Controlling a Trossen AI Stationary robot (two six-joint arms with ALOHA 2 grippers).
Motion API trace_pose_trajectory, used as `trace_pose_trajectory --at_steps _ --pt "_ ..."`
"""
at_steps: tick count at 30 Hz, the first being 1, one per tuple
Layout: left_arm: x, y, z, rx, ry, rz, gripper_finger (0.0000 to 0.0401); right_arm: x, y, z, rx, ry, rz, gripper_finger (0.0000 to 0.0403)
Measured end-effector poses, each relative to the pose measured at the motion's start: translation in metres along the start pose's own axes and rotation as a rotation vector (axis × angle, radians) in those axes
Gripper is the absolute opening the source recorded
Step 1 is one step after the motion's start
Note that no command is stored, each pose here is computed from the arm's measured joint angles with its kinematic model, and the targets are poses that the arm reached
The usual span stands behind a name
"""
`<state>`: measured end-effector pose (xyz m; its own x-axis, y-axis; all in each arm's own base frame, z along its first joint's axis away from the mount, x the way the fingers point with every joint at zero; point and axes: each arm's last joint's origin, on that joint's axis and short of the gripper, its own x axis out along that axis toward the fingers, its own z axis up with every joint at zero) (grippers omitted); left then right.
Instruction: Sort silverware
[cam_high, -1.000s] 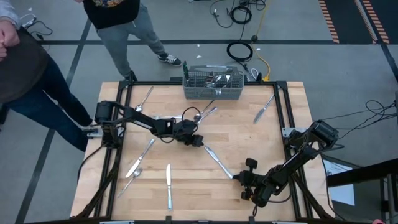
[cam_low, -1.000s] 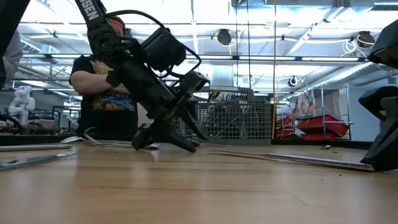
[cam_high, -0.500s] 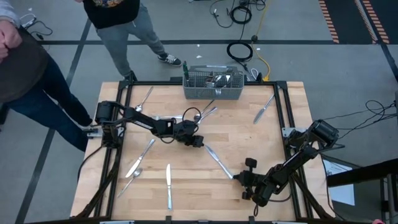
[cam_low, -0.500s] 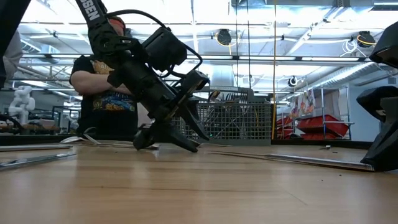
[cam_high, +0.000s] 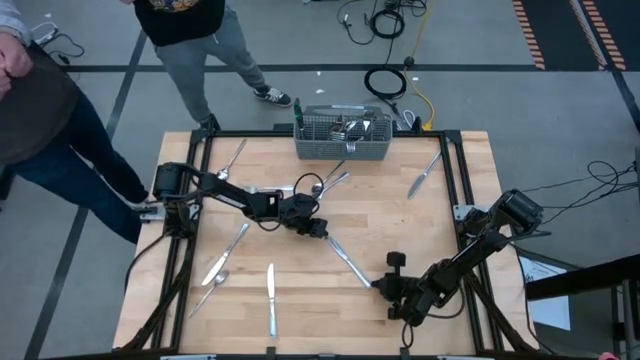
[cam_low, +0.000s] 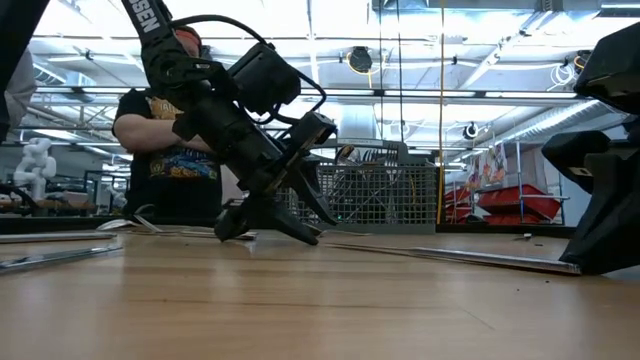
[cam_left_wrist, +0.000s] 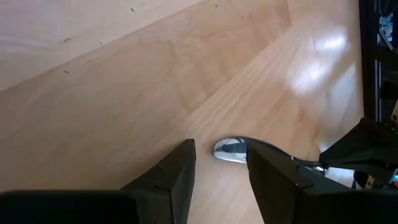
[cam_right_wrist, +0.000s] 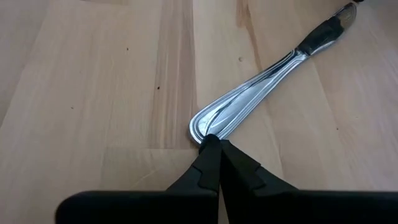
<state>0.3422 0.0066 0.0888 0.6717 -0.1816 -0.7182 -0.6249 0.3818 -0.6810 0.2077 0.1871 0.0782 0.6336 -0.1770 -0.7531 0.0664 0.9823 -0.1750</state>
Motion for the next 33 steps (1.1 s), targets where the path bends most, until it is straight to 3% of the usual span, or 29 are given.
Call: trace_pose_trajectory --at_steps 16,27,33 --pt "0.001 -0.002 -0.004 0.008 0.008 0.002 0.0153 0.007 -0.009 0.004 -0.107 -0.004 0.001 0.0000" --pt "0.001 0.002 -0.006 0.021 0.035 0.053 0.0153 0.010 -0.011 0.008 -0.076 -0.009 0.009 0.0000" --pt "-0.002 0.008 0.006 0.020 0.035 0.053 0.0153 0.010 -0.011 0.008 -0.076 -0.006 0.016 0.0000"
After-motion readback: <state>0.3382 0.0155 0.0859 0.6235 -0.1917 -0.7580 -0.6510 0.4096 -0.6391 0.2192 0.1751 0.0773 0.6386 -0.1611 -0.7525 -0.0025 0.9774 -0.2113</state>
